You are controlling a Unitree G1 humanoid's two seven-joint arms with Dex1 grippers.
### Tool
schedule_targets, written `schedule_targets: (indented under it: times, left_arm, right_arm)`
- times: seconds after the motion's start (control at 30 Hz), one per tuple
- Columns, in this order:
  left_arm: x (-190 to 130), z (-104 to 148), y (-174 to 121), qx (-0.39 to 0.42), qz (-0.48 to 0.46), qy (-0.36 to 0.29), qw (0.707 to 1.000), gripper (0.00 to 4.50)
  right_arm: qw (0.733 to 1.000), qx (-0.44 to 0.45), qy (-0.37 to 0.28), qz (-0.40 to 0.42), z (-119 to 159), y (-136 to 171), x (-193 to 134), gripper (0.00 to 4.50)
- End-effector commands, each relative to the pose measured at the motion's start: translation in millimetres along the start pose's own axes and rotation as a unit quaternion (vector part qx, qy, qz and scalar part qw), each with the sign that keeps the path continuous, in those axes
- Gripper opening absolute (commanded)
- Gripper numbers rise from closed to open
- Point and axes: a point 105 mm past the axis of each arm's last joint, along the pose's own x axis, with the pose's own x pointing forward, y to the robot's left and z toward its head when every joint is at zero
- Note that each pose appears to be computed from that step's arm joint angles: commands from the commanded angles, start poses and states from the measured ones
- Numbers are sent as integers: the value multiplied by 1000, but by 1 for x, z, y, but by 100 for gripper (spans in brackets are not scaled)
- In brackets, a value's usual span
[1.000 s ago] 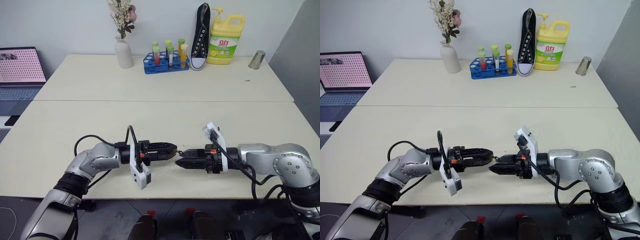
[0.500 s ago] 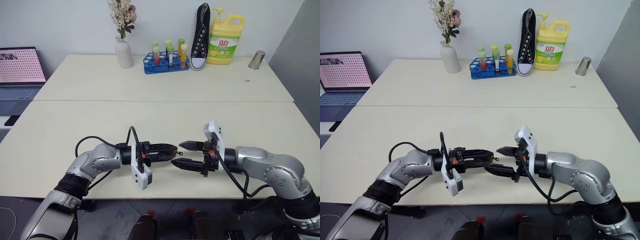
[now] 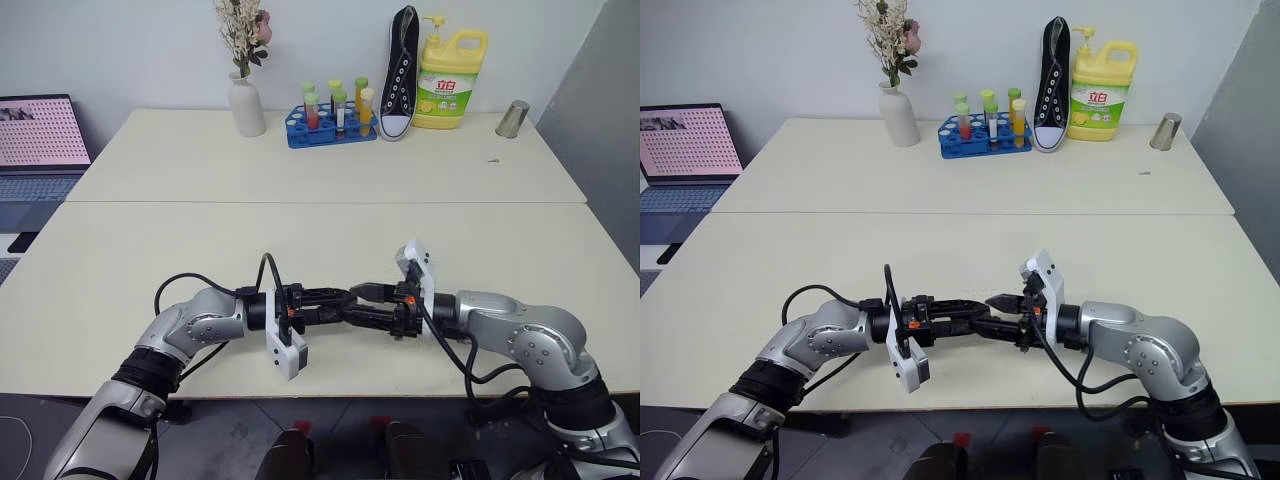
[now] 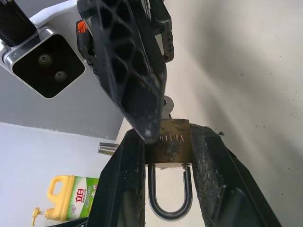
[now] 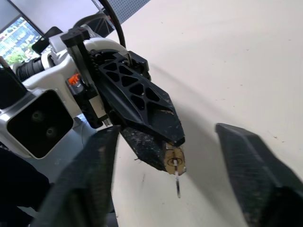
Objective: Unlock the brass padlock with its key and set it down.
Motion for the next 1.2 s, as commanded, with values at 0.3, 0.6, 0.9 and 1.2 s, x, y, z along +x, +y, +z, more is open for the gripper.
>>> schedule_targets:
  times: [0.3,0.6,0.9,1.2]
  left_arm:
    - [2,5,15,14,28,-16,999,97]
    - [2,7,15,2,35,-19,999,97]
    - [-2,11,19,-44,47,-28,998,168]
    - [-24,18,22,-55,60,-8,997,393]
  right_arm:
    - [1000,-21,-8,18,8,6,0,14]
    - [999,-23,-17,23,12,7,1,14]
    - [999,-24,-22,24,14,6,1,14]
    - [999,-29,-24,16,15,2,-1,14]
